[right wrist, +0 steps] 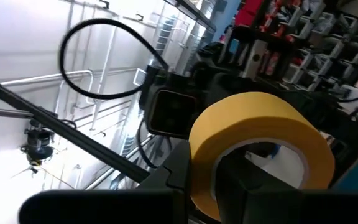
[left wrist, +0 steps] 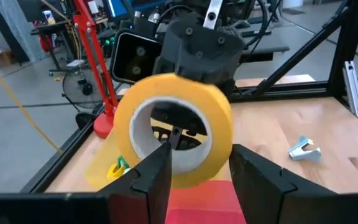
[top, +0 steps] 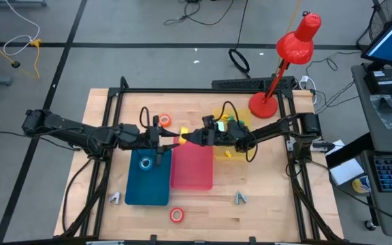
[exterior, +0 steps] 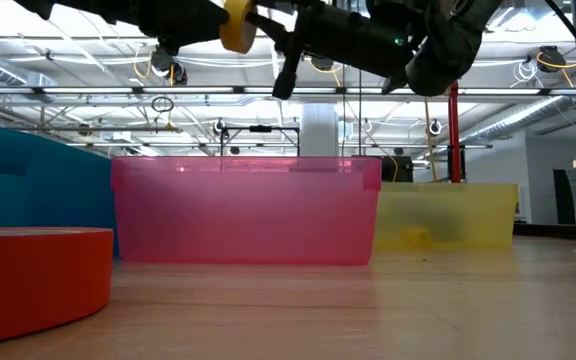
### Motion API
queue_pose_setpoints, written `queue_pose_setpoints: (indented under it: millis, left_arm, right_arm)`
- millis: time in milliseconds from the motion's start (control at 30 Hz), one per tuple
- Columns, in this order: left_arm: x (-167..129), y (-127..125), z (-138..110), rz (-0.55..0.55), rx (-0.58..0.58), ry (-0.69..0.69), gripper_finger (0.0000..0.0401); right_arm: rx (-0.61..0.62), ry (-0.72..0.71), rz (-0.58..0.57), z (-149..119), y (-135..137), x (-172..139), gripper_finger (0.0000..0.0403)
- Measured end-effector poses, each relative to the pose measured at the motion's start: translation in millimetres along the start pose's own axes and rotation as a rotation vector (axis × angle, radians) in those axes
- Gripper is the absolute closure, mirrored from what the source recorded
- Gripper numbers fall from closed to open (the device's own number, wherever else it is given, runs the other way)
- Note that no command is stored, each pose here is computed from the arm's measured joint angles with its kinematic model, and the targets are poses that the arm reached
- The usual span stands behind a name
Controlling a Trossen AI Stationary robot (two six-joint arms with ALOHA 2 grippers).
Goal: Pick and place Stapler, Stapler remover, tape
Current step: Put the yellow tape into the blue bin
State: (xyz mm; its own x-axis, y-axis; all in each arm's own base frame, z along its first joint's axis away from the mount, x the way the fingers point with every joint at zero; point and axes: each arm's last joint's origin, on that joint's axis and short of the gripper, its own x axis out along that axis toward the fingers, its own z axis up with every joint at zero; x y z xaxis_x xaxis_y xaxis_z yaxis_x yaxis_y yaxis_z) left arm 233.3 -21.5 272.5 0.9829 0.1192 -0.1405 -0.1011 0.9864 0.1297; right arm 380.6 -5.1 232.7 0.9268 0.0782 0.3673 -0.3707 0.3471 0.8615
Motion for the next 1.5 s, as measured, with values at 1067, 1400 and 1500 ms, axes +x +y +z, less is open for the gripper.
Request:
queue_pose_setpoints:
  millis: [1067,1400,1500]
  left_arm:
    - [-35,2,-23,-0.142,-0.232,0.384,0.0367]
    - [-67,5,-9,-0.067,-0.336,0.702,0.0367]
    - [-58,-6,-15,-0.099,-0.344,0.767,0.0367]
  right_arm:
    - [0.265,0.56,-0.036,-11,-6,4,0.0225]
    - [0.15,0.501,0.112,-3,7,5,0.0207]
    - [0.105,0.473,0.148,3,9,5,0.0214]
